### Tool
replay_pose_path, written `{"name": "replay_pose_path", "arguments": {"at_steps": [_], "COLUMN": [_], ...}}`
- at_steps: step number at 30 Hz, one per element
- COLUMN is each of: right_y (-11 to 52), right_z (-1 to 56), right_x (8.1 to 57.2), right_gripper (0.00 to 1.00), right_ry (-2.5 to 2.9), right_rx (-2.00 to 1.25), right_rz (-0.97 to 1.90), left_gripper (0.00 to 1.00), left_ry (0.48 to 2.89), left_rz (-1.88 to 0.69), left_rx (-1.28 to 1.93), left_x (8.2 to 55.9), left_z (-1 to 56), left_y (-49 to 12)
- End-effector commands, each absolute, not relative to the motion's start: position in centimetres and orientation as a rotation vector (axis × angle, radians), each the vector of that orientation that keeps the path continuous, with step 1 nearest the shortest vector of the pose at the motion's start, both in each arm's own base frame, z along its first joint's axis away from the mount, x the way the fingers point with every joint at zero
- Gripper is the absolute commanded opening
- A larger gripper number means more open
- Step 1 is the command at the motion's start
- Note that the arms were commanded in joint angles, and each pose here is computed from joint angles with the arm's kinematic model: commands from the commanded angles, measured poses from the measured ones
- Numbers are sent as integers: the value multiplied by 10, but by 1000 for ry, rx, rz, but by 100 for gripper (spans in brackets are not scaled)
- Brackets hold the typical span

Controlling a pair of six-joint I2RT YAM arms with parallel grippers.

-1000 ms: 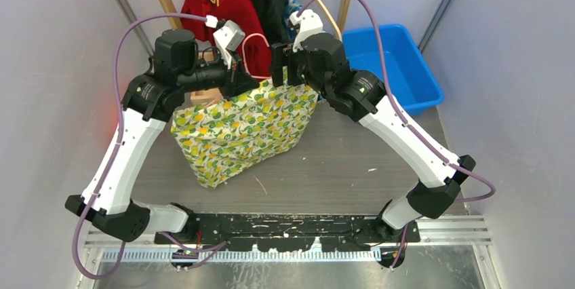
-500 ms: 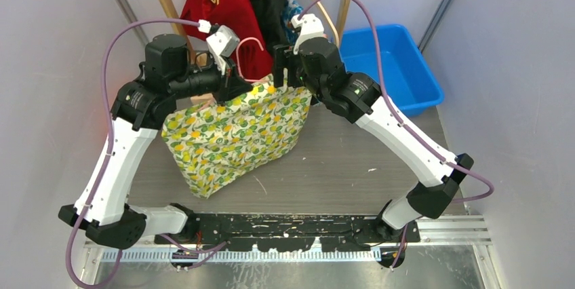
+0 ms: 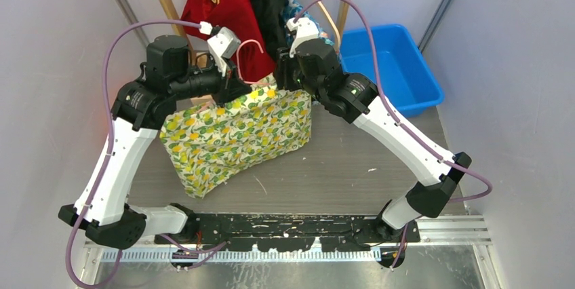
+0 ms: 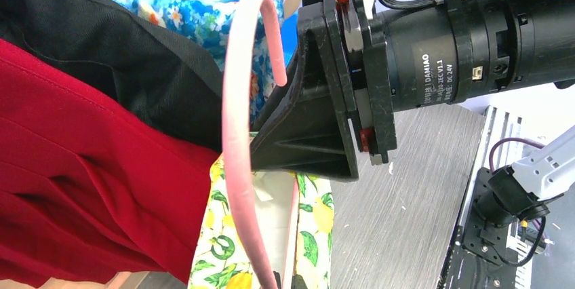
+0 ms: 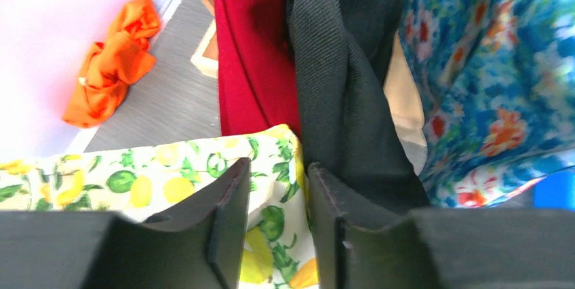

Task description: Remove the skirt from the hanger

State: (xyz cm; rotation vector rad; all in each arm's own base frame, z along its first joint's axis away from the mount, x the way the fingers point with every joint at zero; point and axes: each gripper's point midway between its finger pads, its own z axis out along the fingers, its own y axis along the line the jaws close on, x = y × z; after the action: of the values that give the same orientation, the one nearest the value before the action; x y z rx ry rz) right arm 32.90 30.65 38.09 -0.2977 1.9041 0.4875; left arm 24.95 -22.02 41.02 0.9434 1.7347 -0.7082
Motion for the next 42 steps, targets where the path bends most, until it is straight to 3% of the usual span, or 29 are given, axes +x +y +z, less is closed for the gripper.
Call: {"name": "replay_pose_path", "arguments": {"at_steps": [1,2,3,15,21,36,42], "right_y": [314,313,312,246,225,230,220], "right_z": [380,380,381,436,436,452,450], "right_x": [321,321,321,341,338,381,392], "right_gripper": [14,3,1,1,1,1,1], "right_ry": [1916,1918,1917,1746,1730,1600,1598], "right_rx": [-323,-315,-310,-113,-96,-176,-174], "right_rz": [541,539,535,243,158,-85,-133], "left_gripper": [0,0,0,0,0,0,0], "left_ry": [1532,1532,1532,1582,1559,1393,1412], "left_rz": [-665,-659,-650,-490,-450,-675,-616], "left_rx": [931,930,925,847,798,821,806], "left_x": [248,248,249,270,278,221,210], "left_z": [463,463,464,457,468,522,521], "left_y": [-219,-219,-218,-198,-194,-204,-188]}}
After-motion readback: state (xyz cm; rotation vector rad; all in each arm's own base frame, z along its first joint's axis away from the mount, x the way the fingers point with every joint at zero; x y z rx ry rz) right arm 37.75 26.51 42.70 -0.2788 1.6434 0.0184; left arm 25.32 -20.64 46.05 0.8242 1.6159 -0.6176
